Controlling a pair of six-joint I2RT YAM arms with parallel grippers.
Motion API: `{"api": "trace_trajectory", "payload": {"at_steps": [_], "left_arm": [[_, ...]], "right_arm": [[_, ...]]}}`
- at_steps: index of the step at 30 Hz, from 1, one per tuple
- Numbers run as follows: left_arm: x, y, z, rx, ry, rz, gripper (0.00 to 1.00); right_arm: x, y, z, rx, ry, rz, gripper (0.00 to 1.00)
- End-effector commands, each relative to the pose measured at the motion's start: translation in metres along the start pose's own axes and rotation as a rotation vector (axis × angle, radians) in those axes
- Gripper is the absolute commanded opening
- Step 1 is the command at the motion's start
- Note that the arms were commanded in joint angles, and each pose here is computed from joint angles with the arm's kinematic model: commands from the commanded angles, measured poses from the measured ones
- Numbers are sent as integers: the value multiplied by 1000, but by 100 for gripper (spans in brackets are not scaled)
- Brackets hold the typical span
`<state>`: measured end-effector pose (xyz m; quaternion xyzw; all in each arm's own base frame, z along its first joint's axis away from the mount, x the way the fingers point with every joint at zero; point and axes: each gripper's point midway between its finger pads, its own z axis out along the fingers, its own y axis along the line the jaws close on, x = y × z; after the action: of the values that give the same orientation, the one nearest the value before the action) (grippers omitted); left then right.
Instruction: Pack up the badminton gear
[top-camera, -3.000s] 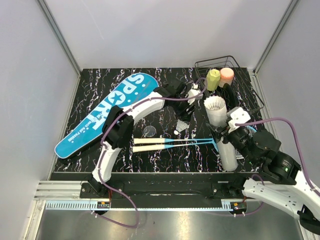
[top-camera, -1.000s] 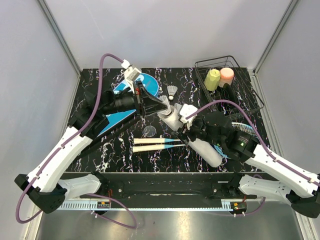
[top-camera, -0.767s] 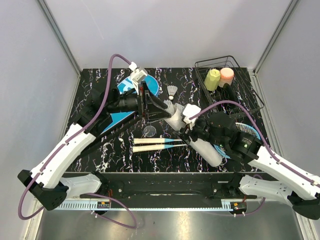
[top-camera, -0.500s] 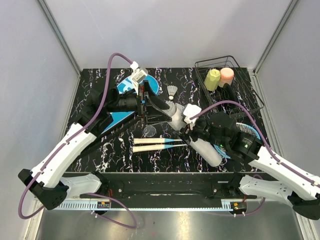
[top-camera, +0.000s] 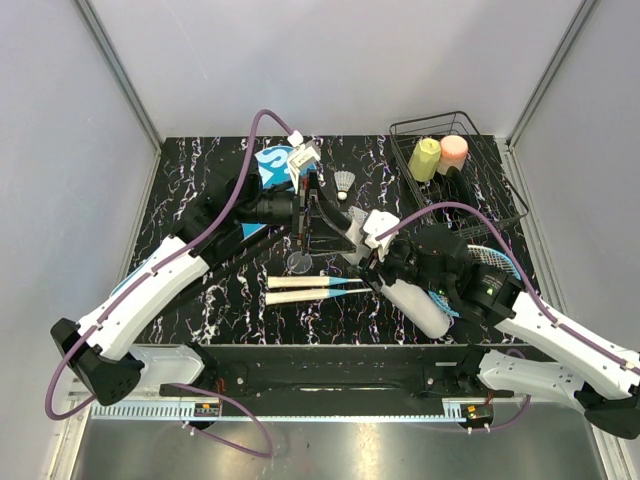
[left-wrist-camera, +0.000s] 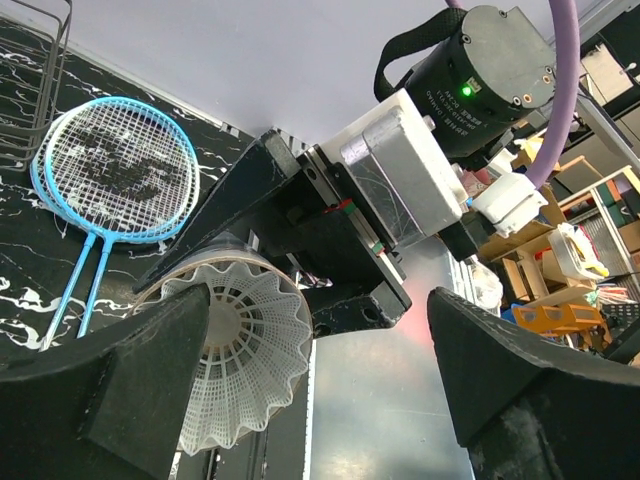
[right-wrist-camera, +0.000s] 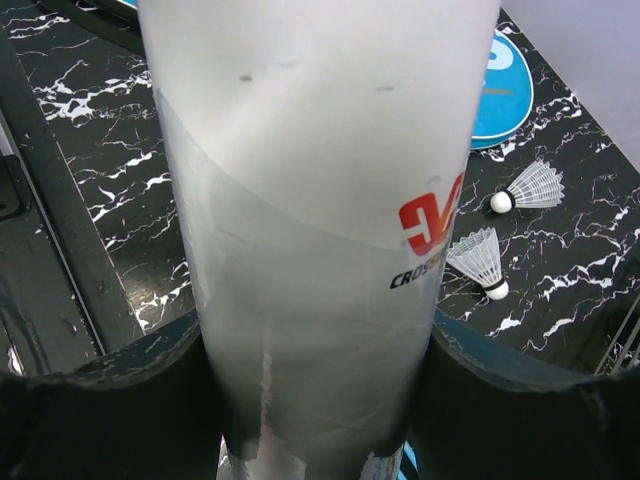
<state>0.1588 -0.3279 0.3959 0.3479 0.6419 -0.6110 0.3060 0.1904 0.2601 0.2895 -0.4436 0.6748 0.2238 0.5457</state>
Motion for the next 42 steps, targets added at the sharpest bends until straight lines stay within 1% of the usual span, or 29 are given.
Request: {"api": "trace_trajectory", "payload": {"at_steps": [1,3,10,11,13,14,15,16,18,19,20,21,22,23,24,25,27,28,29,30,31,33,34,35,36,37,38,40,42], "left_arm": [[-21,-12,-12,-37,-54,89,95],[-28,-12,-16,-55,-70,98,99],[-50,-3,-40,-110,-162,123,99],[-56,-9,-45,-107,-191,159,99],[-65,0,-54,-159,-257,161,99],[-78,-1,-62,-186,-327,185,99],[-86,13,-72,-244,-385,138,99],[-93,37,-81,-355,-463,97,99],[-97,65,-89,-472,-527,53,99],[-98,88,-95,-557,-568,23,99],[-91,117,-94,-631,-555,-31,98],[-91,144,-102,-742,-583,-72,97],[-92,158,-101,-781,-573,-86,96],[-80,195,-91,-835,-520,-122,94],[-76,212,-84,-853,-496,-127,94],[-66,245,-69,-869,-439,-144,94],[-58,272,-42,-853,-338,-63,91],[-53,305,-24,-861,-277,-58,88],[-34,324,-21,-905,-190,-101,84],[-28,340,-16,-921,-168,-161,74],[-16,361,-8,-921,-143,-222,70],[-12,371,6,-893,-219,-299,66],[9,382,9,-896,-211,-336,66],[9,386,14,-891,-253,-363,68],[15,389,17,-905,-261,-378,70],[31,396,20,-909,-242,-412,76],[30,397,24,-894,-276,-448,77],[50,403,31,-868,-265,-520,77],[61,405,37,-841,-291,-585,74]], "right_arm": [[-43,-4,-3,12,-159,-5,32],[-39,-4,-2,12,-149,-5,32],[-36,-5,-4,21,-147,-3,32],[-35,-5,-5,25,-146,-3,32],[-33,-15,-6,80,-134,5,31],[-31,-19,-7,107,-126,20,31],[-29,-24,-9,135,-119,28,30],[-28,-36,-13,207,-112,42,30],[-24,-48,-20,281,-104,68,30],[-25,-58,-30,345,-111,79,30],[-25,-62,-35,371,-116,89,30],[-24,-65,-39,393,-115,94,30],[-25,-72,-49,437,-127,103,30],[-26,-75,-53,452,-133,107,30],[-26,-76,-57,461,-135,108,30],[-28,-78,-63,473,-149,108,31],[-29,-78,-67,471,-155,106,31],[-32,-77,-70,461,-165,105,32],[-34,-76,-72,457,-172,104,32],[-32,-75,-73,452,-166,103,32],[-35,-75,-75,448,-172,104,32],[-32,-75,-78,448,-164,104,32],[-33,-75,-81,451,-171,106,32],[-33,-74,-82,448,-171,105,32],[-32,-73,-82,441,-171,104,32],[-33,-74,-85,443,-178,106,32],[-31,-72,-86,437,-175,104,32],[-31,-71,-86,431,-177,107,32],[-29,-70,-87,428,-176,107,32]]}}
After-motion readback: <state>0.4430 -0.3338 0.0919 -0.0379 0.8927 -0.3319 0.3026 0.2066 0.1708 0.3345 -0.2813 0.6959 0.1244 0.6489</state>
